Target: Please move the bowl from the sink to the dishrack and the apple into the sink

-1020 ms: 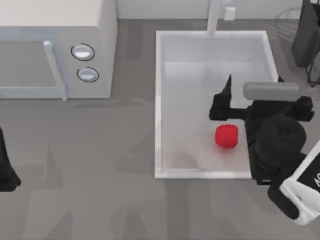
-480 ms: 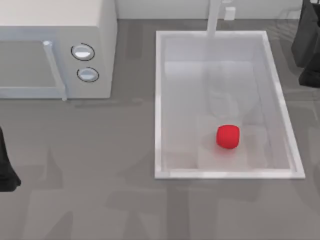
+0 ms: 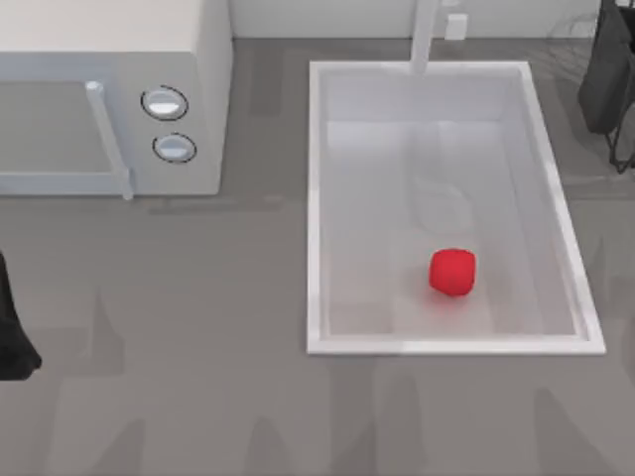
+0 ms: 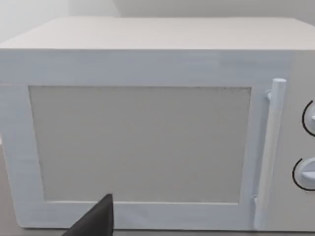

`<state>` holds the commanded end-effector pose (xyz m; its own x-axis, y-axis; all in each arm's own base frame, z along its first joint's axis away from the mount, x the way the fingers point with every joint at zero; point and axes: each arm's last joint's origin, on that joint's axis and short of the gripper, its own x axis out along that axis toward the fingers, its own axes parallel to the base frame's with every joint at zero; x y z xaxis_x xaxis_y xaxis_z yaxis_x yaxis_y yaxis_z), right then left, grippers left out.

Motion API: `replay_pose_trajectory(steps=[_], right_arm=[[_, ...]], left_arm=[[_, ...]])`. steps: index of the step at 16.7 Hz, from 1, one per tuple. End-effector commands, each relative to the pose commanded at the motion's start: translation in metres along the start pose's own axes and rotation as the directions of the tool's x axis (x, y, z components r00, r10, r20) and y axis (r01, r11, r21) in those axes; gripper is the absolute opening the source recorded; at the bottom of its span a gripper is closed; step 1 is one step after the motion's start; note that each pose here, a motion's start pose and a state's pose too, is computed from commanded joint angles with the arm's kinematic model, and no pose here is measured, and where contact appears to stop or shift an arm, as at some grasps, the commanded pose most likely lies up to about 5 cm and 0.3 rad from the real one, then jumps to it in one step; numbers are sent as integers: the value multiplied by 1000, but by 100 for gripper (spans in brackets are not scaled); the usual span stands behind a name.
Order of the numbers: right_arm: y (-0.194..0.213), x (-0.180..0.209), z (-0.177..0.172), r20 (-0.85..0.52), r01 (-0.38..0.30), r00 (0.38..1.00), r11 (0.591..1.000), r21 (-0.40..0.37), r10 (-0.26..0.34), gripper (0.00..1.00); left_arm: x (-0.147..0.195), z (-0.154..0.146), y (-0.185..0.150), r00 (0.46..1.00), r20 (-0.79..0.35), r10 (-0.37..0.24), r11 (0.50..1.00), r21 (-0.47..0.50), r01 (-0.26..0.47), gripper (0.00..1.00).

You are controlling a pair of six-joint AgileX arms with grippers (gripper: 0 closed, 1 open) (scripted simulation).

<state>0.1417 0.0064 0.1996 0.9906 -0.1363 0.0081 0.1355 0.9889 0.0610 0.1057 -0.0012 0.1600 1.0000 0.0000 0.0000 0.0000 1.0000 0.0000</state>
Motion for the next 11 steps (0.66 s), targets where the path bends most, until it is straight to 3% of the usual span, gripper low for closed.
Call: replay_pose_trajectory(steps=[7, 11], right_arm=[[-14, -33, -34, -16, -114, 993, 992, -52, 114, 100], [-15, -35, -39, -16, -136, 991, 989, -59, 136, 100]], left_arm=[[0, 0, 0, 1000, 0, 0, 1000, 0, 0, 100], [0, 0, 0, 1000, 0, 0, 1000, 0, 0, 100]])
